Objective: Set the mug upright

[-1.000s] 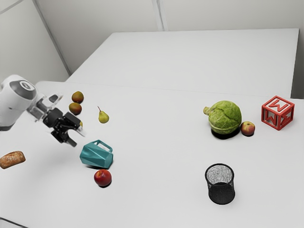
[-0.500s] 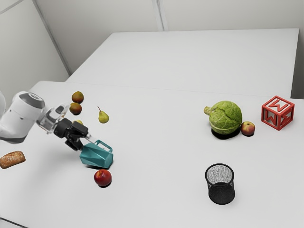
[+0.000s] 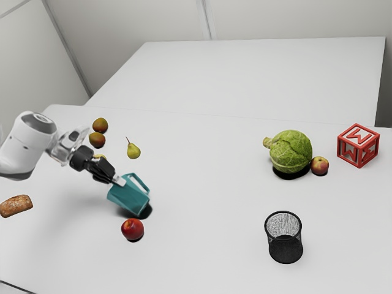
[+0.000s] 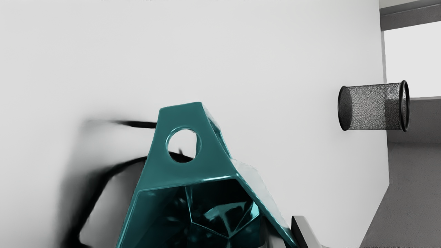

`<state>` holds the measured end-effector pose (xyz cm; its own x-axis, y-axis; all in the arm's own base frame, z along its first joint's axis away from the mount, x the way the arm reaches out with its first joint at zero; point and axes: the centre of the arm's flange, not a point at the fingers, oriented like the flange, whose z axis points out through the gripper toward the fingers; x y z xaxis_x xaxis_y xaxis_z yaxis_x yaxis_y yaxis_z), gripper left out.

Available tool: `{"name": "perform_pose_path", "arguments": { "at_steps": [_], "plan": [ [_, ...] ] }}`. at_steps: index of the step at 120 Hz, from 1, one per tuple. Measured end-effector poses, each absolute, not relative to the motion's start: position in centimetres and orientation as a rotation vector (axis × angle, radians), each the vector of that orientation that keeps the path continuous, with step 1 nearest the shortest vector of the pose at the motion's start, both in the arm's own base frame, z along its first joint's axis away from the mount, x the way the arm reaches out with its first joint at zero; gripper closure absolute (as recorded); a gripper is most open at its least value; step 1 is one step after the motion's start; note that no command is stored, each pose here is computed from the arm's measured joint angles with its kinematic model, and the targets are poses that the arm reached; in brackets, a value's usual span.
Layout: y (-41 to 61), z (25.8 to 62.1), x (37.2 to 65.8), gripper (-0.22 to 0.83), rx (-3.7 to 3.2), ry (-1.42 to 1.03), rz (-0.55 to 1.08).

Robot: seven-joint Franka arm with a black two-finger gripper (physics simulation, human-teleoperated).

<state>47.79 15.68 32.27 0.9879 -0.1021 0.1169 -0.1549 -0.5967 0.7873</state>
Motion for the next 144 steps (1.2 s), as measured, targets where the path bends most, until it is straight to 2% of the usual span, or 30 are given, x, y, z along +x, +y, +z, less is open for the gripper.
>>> {"name": "perform_pose_path", "arguments": {
  "at_steps": [31,54,67,84,117,144],
  "plan": [
    [14.9,34.0,48.5,0.77,2.284,-0.263,0.108],
    [11.9,36.3,51.4,0.78,2.521,-0.457,0.053],
    [10.5,38.7,52.0,0.79,2.648,-0.532,0.045],
    [8.7,39.5,52.7,0.79,2.814,-0.607,-0.028],
    [4.5,38.8,54.0,0.79,3.036,-0.641,-0.044],
    [4.4,35.5,53.0,0.78,3.111,-0.475,-0.066]
  ]
}}
